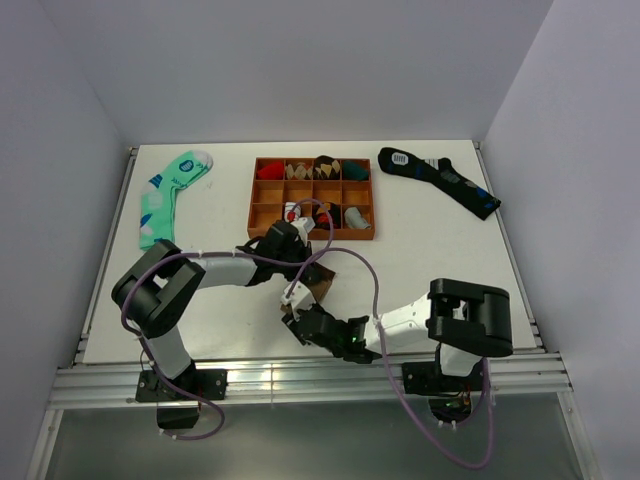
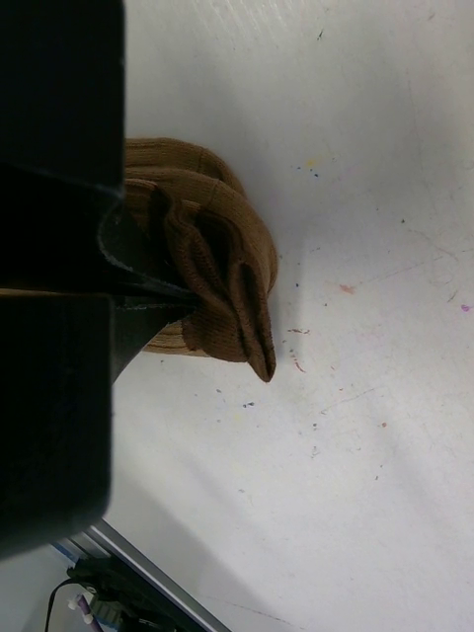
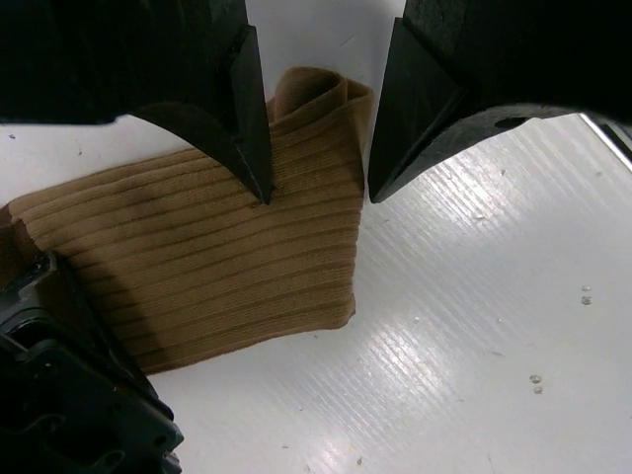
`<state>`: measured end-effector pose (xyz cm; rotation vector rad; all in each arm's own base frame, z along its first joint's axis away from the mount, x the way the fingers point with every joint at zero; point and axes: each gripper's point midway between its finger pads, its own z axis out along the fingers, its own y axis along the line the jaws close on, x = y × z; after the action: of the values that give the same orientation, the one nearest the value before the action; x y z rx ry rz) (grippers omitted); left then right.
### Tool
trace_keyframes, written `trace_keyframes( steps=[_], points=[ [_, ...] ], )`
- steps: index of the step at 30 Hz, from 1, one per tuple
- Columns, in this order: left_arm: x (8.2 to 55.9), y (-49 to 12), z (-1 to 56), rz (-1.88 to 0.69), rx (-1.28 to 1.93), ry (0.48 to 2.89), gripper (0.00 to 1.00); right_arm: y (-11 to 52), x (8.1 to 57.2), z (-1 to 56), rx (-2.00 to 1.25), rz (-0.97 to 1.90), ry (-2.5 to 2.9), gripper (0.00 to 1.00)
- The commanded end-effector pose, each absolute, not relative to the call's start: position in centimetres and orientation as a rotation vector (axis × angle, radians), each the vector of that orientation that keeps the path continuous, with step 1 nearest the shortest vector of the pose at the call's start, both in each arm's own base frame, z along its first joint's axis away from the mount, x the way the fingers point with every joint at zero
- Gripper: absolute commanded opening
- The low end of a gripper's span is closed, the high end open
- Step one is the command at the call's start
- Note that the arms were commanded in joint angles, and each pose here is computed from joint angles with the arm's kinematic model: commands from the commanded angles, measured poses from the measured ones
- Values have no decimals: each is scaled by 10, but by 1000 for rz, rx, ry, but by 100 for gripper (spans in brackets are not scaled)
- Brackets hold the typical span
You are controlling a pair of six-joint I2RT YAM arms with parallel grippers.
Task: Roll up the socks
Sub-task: Roll the sock at the center of the board.
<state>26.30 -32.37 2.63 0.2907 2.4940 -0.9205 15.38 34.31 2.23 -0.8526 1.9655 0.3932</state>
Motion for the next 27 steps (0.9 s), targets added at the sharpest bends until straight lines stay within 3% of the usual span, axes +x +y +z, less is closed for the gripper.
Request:
trace_keyframes(
  steps=[1, 9, 17, 27],
  points=[
    [261, -318, 22, -872, 330, 2524, 8, 338, 161, 13, -835, 342, 1963, 52],
    [264, -321, 25, -874, 335, 2522, 8, 331, 153, -15, -834, 353, 2019, 52],
    [264, -322, 21, -879, 333, 2531, 8, 311, 153, -32, -747, 335, 2066, 37],
    [266, -323, 19, -886, 317, 2524, 8, 310, 137, -22, -671, 610, 2148, 29]
  ],
)
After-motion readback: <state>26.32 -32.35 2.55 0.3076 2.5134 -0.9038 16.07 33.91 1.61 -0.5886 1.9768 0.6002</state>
